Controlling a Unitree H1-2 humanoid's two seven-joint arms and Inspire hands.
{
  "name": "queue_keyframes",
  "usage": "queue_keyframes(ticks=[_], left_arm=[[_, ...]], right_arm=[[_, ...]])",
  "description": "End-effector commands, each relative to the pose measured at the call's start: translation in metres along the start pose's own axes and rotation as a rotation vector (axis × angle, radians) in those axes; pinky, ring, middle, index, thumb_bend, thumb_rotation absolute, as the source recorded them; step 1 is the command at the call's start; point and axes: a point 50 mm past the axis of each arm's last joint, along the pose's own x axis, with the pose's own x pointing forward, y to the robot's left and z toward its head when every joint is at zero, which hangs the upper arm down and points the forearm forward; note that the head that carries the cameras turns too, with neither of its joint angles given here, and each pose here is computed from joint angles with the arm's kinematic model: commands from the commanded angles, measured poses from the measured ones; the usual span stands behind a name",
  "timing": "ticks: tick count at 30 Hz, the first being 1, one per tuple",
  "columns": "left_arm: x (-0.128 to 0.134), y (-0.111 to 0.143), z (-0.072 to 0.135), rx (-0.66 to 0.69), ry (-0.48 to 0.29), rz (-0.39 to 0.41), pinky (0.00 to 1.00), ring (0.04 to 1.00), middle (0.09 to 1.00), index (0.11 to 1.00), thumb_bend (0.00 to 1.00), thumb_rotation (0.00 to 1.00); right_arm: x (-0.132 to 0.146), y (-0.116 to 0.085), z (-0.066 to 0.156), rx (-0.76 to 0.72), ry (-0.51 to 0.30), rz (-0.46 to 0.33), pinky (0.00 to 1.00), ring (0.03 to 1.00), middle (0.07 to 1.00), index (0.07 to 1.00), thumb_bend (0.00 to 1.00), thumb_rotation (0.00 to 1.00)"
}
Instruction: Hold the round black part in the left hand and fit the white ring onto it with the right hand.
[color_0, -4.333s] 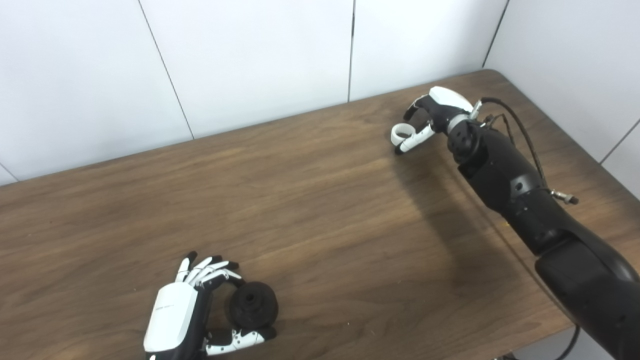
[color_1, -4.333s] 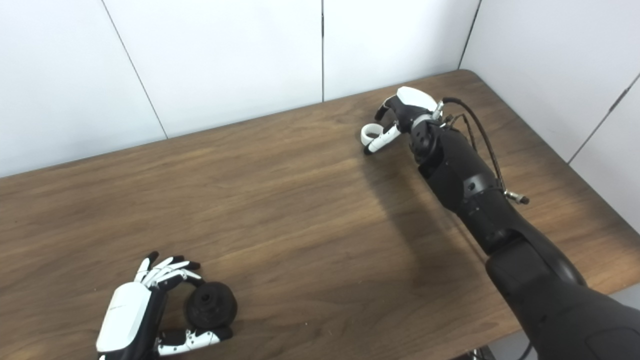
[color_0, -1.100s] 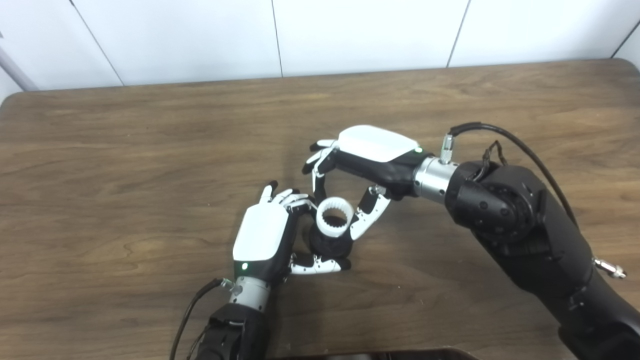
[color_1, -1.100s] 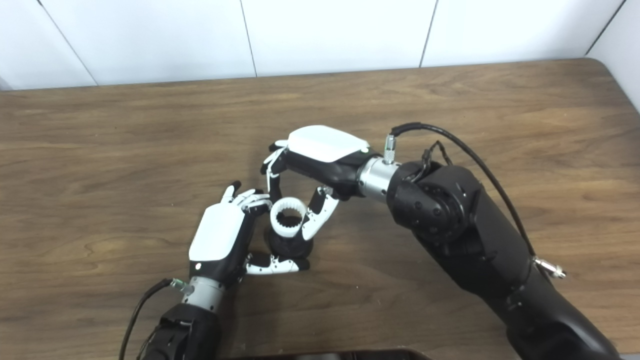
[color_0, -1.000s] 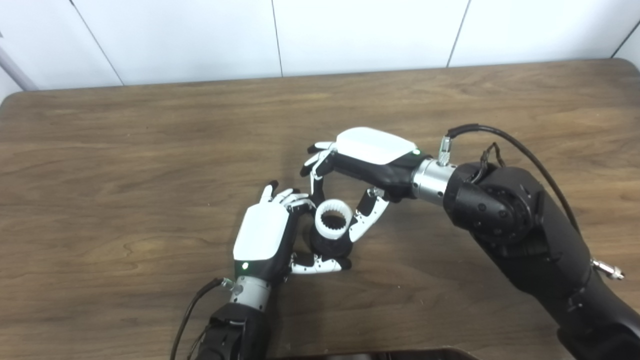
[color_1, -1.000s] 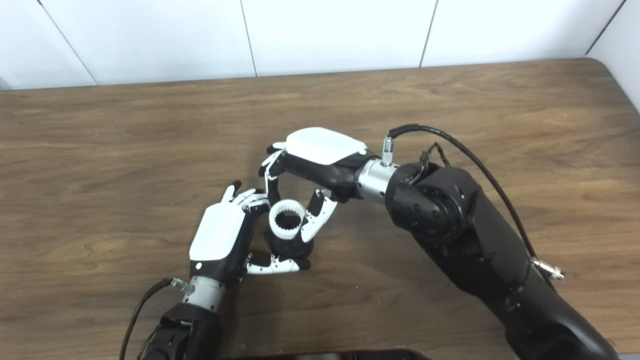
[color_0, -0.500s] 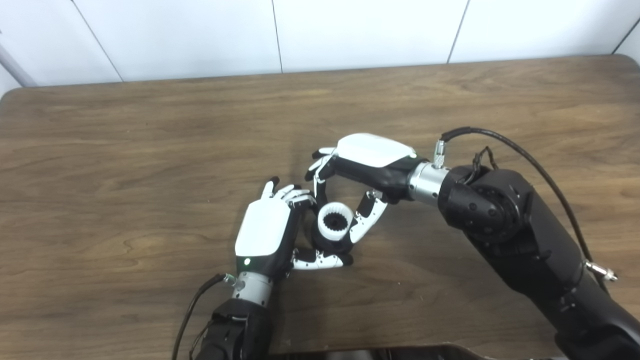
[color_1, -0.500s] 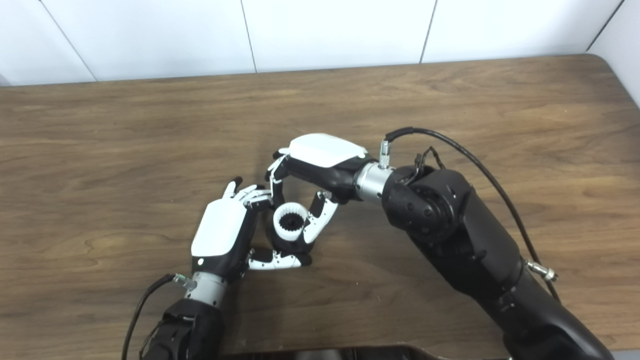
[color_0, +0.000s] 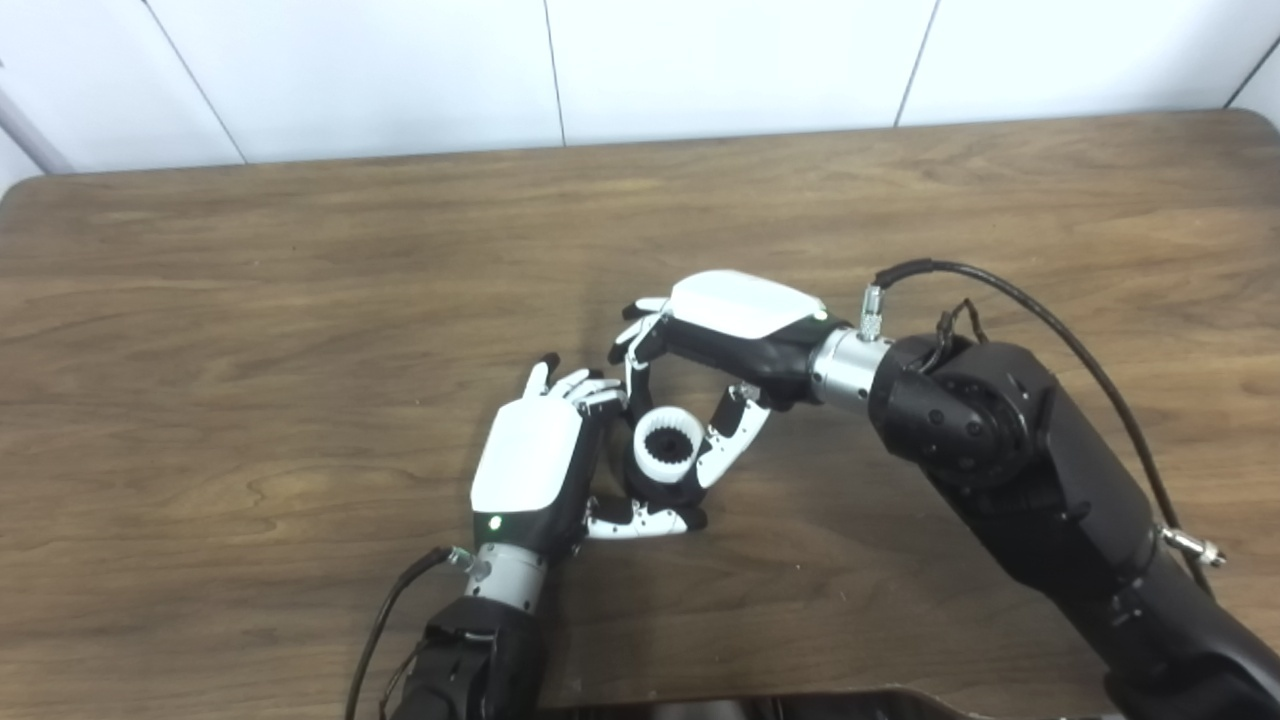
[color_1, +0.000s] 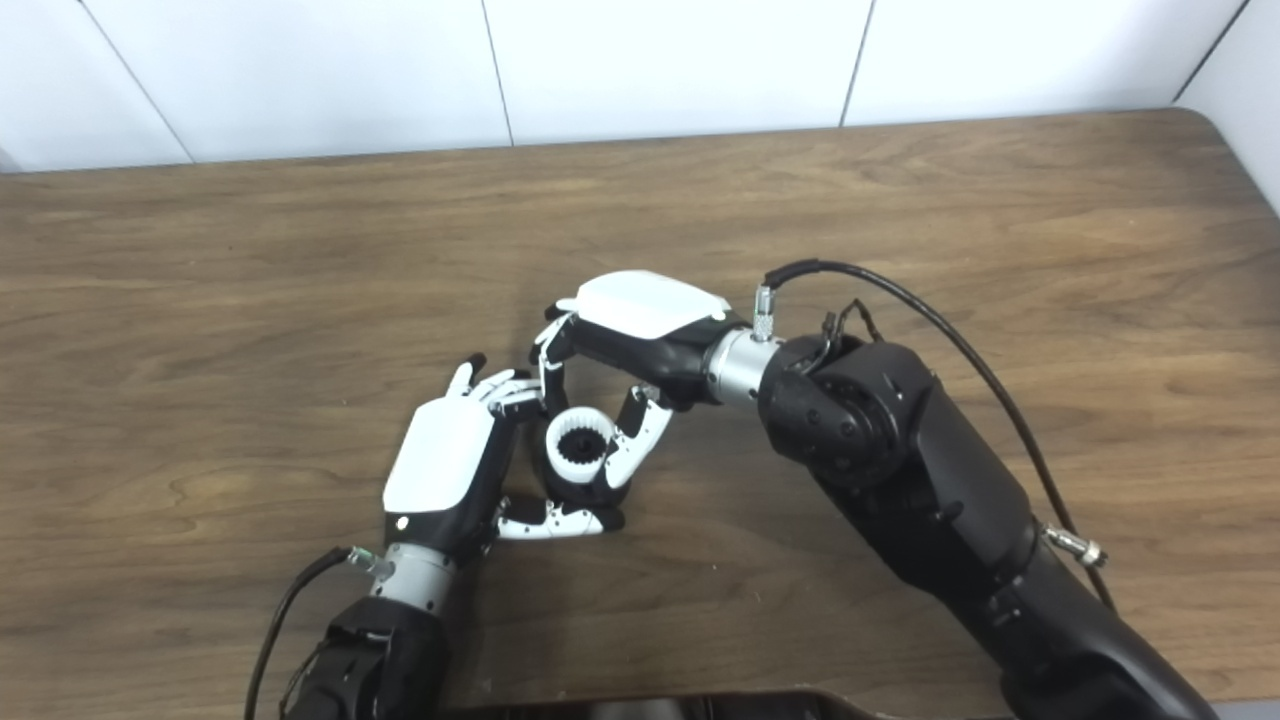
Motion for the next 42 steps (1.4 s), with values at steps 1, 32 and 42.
queue_keyframes(ticks=[1,32,42], left_arm=[[-0.0025,-0.0124,0.0020,-0.009,0.010,-0.097,1.00,0.854,0.747,0.483,0.52,0.05],[-0.0045,-0.0104,0.0040,0.000,0.005,-0.092,1.00,0.852,0.744,0.483,0.52,0.05],[-0.0045,-0.0092,0.0050,-0.004,0.005,-0.090,1.00,0.852,0.739,0.483,0.52,0.05]], right_arm=[[0.0001,-0.0134,0.0043,-0.046,-0.021,-0.062,0.90,0.954,0.830,0.484,0.52,0.14],[0.0046,-0.0063,-0.0021,-0.042,0.005,-0.053,0.88,0.945,0.828,0.484,0.52,0.14],[0.0046,-0.0039,-0.0033,-0.048,0.004,-0.063,0.88,0.947,0.825,0.484,0.52,0.13]])
